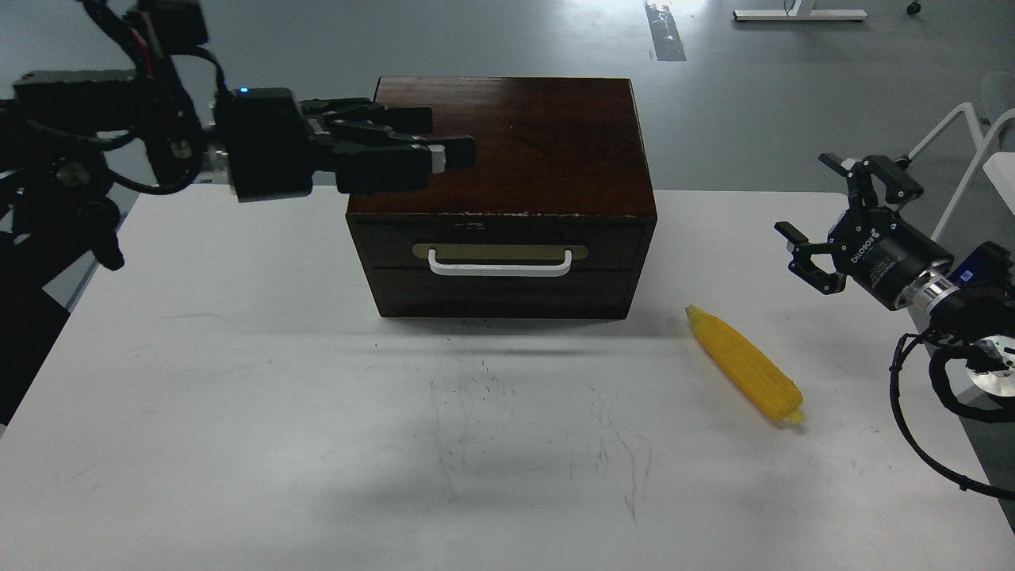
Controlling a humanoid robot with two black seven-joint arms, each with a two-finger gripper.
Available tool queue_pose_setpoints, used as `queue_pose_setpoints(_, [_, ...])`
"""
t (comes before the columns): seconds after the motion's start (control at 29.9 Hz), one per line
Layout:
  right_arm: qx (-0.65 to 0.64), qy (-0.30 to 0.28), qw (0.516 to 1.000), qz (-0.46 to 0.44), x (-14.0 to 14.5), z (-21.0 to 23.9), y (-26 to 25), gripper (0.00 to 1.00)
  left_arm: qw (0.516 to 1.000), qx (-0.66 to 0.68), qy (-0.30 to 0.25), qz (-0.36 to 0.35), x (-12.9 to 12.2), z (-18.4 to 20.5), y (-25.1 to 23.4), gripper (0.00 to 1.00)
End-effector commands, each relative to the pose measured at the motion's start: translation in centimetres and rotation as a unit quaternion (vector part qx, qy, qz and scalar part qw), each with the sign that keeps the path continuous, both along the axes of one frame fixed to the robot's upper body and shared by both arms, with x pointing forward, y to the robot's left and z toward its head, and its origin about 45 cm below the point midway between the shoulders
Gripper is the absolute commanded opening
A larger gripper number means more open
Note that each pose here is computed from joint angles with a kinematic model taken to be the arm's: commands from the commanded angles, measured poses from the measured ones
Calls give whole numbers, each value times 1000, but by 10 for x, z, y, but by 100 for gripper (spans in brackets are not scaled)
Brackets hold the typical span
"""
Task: Put corn in drawer with both arms
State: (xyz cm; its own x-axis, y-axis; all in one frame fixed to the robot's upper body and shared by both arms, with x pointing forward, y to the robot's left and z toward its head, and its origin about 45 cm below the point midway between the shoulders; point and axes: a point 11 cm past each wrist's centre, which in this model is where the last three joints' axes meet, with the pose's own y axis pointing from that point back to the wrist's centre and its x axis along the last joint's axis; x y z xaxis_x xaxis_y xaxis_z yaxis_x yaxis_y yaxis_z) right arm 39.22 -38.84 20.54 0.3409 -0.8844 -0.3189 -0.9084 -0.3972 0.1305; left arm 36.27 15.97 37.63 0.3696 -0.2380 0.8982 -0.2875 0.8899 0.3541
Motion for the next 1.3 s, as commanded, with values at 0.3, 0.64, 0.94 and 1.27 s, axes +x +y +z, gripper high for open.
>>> queue_pose_setpoints(0.3, [-4, 0, 1000, -4, -1, 1, -5, 100, 968, 222, -77, -86, 13, -67, -58, 99])
queue_pose_setpoints(0.64, [-6, -1, 1000, -7, -2, 3, -9, 100, 948, 286, -89, -111, 14, -98, -69, 99])
queue_pose_setpoints(0.94, [-9, 0, 1000, -11, -3, 3, -13, 100, 944, 295, -94, -118, 15, -105, -79, 99])
queue_pose_setpoints(1.27, [-14, -1, 1000, -16, -5, 5, -20, 100, 937, 314, -89, -126, 14, -117, -83, 99])
